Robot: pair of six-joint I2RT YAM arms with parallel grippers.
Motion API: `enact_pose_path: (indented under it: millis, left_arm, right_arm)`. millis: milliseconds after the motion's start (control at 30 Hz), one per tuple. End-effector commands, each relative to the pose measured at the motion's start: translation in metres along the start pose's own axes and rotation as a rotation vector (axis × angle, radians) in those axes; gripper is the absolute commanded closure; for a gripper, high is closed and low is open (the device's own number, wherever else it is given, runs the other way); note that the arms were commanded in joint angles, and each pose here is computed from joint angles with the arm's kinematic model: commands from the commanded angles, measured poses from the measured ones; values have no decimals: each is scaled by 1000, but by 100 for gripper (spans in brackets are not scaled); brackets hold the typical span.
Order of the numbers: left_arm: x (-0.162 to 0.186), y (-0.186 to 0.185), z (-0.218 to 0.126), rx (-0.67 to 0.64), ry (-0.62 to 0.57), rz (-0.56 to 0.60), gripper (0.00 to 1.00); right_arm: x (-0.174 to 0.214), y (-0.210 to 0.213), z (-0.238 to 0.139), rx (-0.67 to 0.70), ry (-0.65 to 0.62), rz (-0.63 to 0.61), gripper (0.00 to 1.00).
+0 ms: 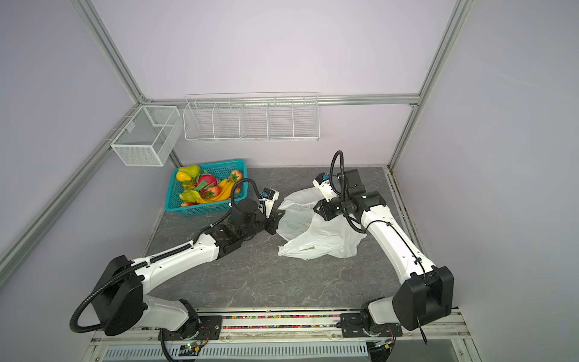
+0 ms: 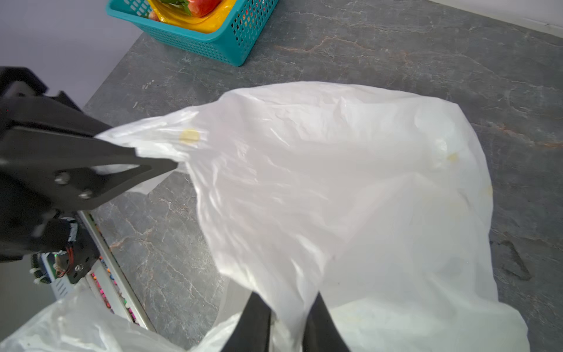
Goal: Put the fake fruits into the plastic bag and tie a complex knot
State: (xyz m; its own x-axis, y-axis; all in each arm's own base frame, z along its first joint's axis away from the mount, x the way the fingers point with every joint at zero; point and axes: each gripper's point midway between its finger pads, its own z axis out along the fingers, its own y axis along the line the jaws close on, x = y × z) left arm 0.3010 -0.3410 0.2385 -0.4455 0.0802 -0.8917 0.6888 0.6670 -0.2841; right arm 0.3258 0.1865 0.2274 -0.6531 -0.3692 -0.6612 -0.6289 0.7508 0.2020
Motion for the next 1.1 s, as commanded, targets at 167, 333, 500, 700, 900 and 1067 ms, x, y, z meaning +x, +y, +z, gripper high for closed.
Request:
enact_pose_path:
  millis: [167,333,500,700,900,1067]
  left_arm:
    - [-20,-31,-11,130,52,-323,100]
    - [-30,-35,-15,143,24,-395,100]
    - [-35,-33,-19,128,21,-413,100]
    - [-16,4,-15,27,61,-411,100]
    - [5,47,-13,-82,69,-290,89]
    - [-7,34,-14,0,42,-216,56]
  right_arm:
    - [4,-1,-10,199,-5,-45,39]
    - [14,-5,-5,289,-30,18,27]
    - [30,-14,4,371,-21,24,12]
    - [34,-23,-20,401,49,-62,63]
    - [30,-14,-34,122,30,119,93]
    - [20,4,-22,-67,-1,215,94]
